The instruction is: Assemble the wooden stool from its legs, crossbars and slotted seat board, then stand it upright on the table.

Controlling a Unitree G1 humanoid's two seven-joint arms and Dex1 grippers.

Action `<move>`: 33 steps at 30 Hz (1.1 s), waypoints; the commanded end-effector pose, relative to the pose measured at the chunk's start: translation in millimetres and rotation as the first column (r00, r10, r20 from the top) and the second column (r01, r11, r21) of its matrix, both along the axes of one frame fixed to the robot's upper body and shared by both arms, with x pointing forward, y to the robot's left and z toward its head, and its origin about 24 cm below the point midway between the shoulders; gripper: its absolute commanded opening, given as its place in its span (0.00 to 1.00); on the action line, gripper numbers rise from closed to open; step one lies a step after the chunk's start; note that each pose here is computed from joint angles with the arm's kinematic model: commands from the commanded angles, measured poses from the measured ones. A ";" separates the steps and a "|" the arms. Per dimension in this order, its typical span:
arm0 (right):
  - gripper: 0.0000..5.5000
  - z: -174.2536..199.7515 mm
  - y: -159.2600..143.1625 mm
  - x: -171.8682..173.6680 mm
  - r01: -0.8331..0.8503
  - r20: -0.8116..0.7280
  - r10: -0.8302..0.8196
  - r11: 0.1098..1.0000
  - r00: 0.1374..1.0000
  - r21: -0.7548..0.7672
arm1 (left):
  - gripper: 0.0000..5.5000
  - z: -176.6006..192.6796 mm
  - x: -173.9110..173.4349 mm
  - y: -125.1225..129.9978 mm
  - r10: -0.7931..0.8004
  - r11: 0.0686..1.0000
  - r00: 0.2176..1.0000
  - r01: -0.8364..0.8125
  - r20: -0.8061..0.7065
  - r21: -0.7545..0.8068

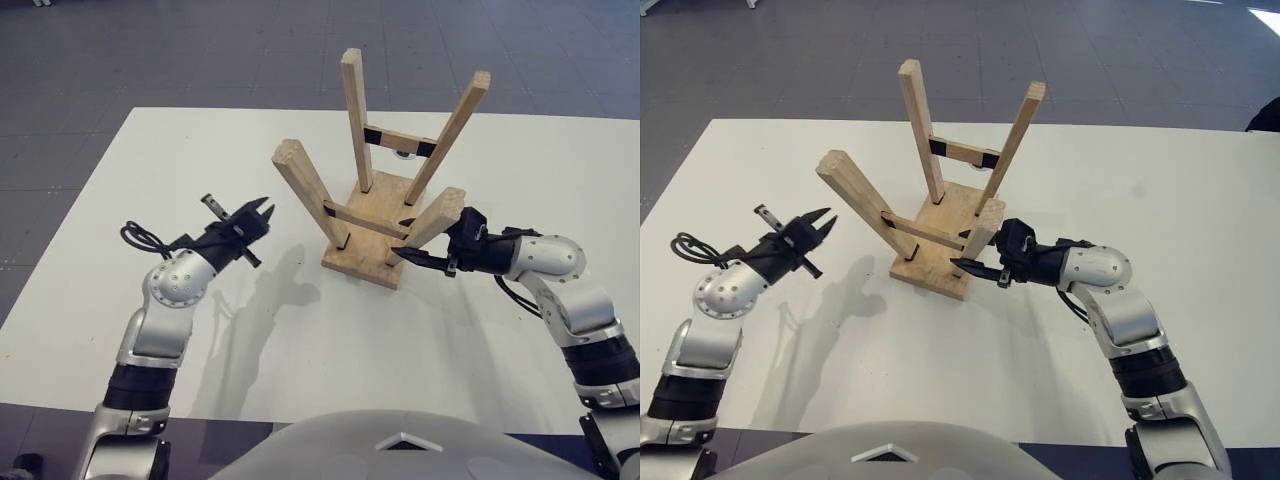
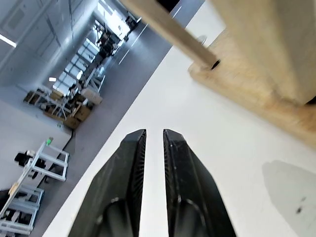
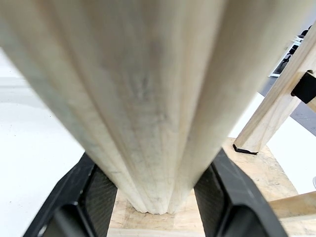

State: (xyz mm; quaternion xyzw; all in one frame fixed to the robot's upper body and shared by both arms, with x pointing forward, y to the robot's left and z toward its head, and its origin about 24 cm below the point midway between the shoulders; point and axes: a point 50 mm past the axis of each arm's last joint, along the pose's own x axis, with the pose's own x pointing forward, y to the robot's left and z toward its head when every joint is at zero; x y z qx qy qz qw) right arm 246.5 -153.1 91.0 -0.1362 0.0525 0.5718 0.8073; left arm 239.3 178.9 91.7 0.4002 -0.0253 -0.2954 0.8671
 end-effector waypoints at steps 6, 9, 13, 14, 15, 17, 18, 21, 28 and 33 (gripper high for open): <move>0.37 -34.4 -5.4 -12.5 0.009 -0.192 -0.027 0.996 0.981 -0.093 | 0.12 37.2 0.7 -57.0 -0.325 0.944 0.907 0.294 0.267 0.150; 0.37 -34.5 -6.3 -12.8 0.014 -0.193 -0.032 0.996 0.981 -0.092 | 0.12 25.1 0.5 -45.8 -0.308 0.945 0.928 0.275 0.208 0.174; 0.37 -34.4 -7.2 -11.7 0.022 -0.190 -0.041 0.995 0.981 -0.100 | 0.12 1.4 7.2 -14.0 -0.187 0.966 0.980 0.170 0.073 0.194; 0.37 -34.4 -7.7 -10.6 0.023 -0.189 -0.043 0.994 0.981 -0.106 | 0.12 -6.1 8.2 -6.8 -0.157 0.969 0.987 0.147 0.031 0.200; 0.37 -34.2 -8.0 -9.6 0.025 -0.187 -0.045 0.994 0.981 -0.110 | 0.12 -14.2 9.3 1.7 -0.104 0.977 0.994 0.105 -0.014 0.188; 0.37 -33.8 -9.2 -7.5 0.027 -0.181 -0.049 0.992 0.982 -0.122 | 0.12 -31.6 9.6 16.8 -0.017 0.983 0.994 0.036 -0.106 0.180; 0.37 -33.0 -10.3 -6.1 0.034 -0.159 -0.056 0.990 0.986 -0.138 | 0.12 -38.3 10.2 22.7 0.025 0.986 0.989 -0.001 -0.143 0.169; 0.37 -31.3 -12.3 -2.7 0.059 -0.093 -0.078 0.979 0.993 -0.194 | 0.12 -46.1 13.6 29.1 0.106 0.990 0.974 -0.084 -0.201 0.114; 0.37 -28.7 -13.6 0.7 0.080 -0.085 -0.098 0.978 0.992 -0.194 | 0.12 -45.1 16.8 23.6 0.105 0.992 0.973 -0.089 -0.204 0.087; 0.37 -21.9 -12.6 2.7 0.077 -0.070 -0.091 0.981 0.993 -0.177 | 0.12 -46.5 16.2 21.2 0.108 0.993 0.972 -0.094 -0.209 0.076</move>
